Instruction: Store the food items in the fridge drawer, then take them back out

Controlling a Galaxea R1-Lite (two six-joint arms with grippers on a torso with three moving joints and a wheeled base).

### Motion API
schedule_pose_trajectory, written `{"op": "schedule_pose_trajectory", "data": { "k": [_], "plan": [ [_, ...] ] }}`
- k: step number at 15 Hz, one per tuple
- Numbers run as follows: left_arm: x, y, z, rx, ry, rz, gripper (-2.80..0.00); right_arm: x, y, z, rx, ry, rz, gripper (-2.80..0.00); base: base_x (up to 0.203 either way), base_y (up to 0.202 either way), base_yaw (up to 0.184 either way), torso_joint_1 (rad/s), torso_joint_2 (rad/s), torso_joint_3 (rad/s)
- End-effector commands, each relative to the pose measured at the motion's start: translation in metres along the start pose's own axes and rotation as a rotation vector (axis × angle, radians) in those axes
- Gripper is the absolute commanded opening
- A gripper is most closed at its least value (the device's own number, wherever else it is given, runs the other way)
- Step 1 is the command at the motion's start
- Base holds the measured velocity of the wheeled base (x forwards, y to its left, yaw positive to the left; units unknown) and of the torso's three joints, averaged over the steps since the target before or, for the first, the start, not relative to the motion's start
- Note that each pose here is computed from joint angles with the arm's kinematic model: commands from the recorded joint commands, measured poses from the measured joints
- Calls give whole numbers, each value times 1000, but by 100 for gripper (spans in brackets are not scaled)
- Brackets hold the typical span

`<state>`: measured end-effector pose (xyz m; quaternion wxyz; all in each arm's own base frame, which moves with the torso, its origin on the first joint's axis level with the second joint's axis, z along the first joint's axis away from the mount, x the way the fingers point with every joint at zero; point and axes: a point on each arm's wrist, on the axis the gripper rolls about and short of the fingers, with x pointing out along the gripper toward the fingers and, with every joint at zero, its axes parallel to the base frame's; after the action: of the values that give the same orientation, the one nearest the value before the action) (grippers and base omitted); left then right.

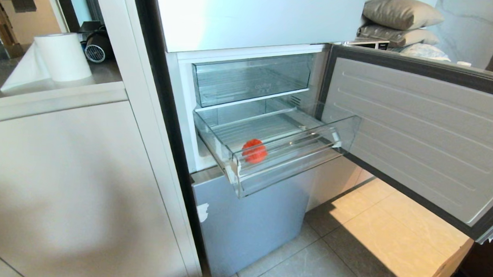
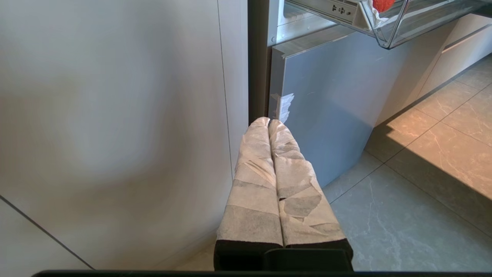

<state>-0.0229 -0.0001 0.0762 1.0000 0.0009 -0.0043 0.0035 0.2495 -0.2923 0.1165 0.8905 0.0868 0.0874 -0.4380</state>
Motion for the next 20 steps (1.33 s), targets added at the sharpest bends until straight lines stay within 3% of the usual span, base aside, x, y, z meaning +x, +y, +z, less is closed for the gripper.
{"op": "schedule_pose_trajectory", "data": {
  "k": [1, 7, 8, 11, 15, 18, 20],
  "plan": [
    [0, 0, 0, 0, 1, 1, -280, 5, 0, -5, 0, 8, -1, 0, 0, 0, 0, 0, 0, 0],
    [0, 0, 0, 0, 1, 1, -280, 18, 0, -12, -2, -10, -2, 0, 0, 0, 0, 0, 0, 0],
    [0, 0, 0, 0, 1, 1, -280, 22, 0, -13, -3, -10, -1, -280, 0, 0, 0, 0, 0, 0],
    [0, 0, 0, 0, 1, 1, -280, 25, 0, -14, -3, -10, -1, -280, 0, 0, 0, 0, 0, 0],
    [0, 0, 0, 0, 1, 1, -280, 0, 1, 14, 2, -75, 2, -280, 0, 0, 0, 0, 0, 0],
    [0, 0, 0, 0, 1, 1, -280, -66, 1, 54, 4, -178, 7, -280, 0, 0, 0, 0, 0, 0],
    [0, 0, 0, 0, 1, 1, -280, -123, -2, 65, -19, -231, 3, -280, 0, 0, 0, 0, 0, 0]
  ]
}}
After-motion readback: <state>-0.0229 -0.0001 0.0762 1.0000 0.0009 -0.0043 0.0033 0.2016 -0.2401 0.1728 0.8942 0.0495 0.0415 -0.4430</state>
